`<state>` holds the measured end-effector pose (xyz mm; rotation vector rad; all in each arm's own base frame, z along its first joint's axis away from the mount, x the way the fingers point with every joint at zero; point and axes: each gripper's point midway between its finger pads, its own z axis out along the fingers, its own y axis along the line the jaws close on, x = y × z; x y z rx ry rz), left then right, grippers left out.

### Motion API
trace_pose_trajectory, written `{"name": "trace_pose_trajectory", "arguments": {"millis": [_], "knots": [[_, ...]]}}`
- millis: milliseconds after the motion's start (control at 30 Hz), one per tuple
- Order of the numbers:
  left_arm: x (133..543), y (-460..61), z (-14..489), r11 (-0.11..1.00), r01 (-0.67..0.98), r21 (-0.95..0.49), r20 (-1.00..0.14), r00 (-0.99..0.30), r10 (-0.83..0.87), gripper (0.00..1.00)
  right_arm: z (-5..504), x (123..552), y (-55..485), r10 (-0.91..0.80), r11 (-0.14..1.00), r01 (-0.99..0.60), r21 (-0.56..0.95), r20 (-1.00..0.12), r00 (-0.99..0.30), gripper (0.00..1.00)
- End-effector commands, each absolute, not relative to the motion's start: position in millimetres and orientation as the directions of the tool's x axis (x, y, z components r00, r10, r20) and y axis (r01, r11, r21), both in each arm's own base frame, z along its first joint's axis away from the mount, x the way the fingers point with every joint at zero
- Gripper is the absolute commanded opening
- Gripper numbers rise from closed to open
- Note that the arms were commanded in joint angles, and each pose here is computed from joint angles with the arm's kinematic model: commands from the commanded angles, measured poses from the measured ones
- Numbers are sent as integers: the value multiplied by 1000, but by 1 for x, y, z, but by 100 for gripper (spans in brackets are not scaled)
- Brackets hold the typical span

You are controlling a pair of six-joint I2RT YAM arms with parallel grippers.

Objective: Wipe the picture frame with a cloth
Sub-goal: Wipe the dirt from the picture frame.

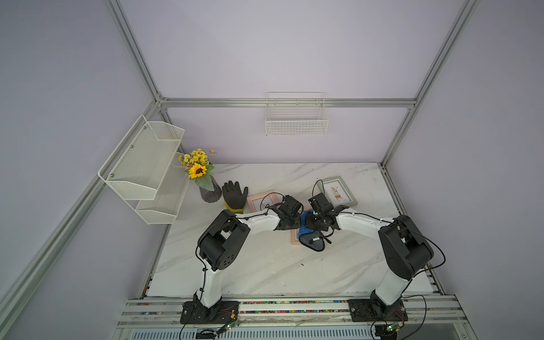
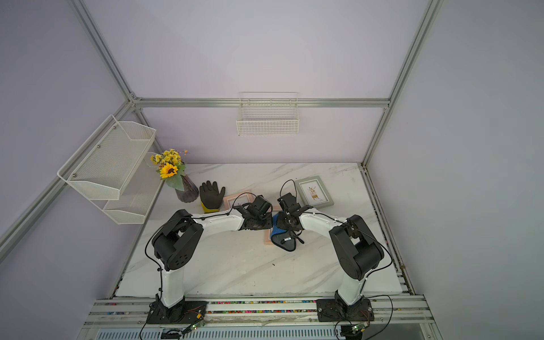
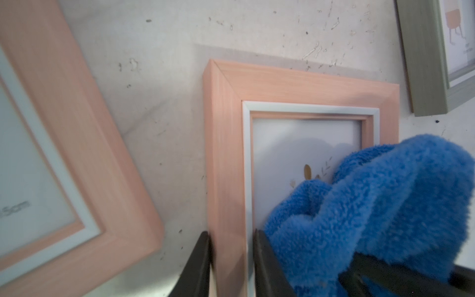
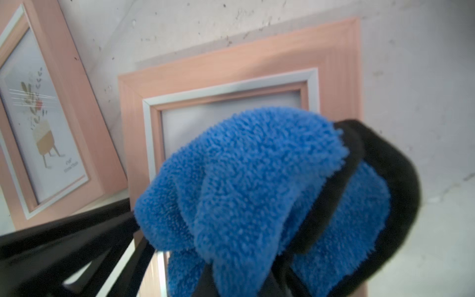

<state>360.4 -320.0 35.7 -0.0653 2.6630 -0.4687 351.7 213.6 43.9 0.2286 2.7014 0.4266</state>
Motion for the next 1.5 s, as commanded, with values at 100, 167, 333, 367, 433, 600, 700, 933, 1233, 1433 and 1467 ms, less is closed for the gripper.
{"name": "trace_pose_trajectory", "arguments": {"millis": [100,167,333,367,433,600,700,933,1233,1433,1467], "knots": [[347,-311,28,950,2,-313,-358,-927,-116,18,20,322,233,143,960,62,275,-287,-947,0],[348,-311,30,949,3,-314,-361,-925,-117,18,18,315,236,143,955,62,290,-268,-953,0],[346,-309,28,952,-2,-306,-360,-926,-117,18,25,308,196,210,963,146,225,-292,-933,0],[346,-308,27,952,-5,-306,-358,-926,-120,18,24,306,181,230,962,171,214,-289,-929,0],[346,-308,26,953,-5,-304,-358,-926,-119,18,24,303,156,253,962,205,181,-300,-920,0],[345,-307,27,952,-7,-307,-359,-925,-123,18,27,301,152,204,977,174,120,-315,-927,0],[346,-308,27,950,-9,-311,-357,-925,-126,18,31,301,186,160,982,115,151,-326,-932,0],[345,-307,25,951,-18,-310,-351,-927,-132,18,27,294,214,156,969,92,227,-281,-947,0],[346,-309,14,958,-13,-287,-325,-939,-111,18,27,287,153,181,982,156,102,-319,-930,0],[363,-317,34,955,23,-296,-357,-930,-89,22,14,288,182,133,983,89,159,-291,-947,0],[367,-318,38,953,26,-300,-364,-927,-90,24,12,289,183,133,983,89,160,-290,-948,0]]}}
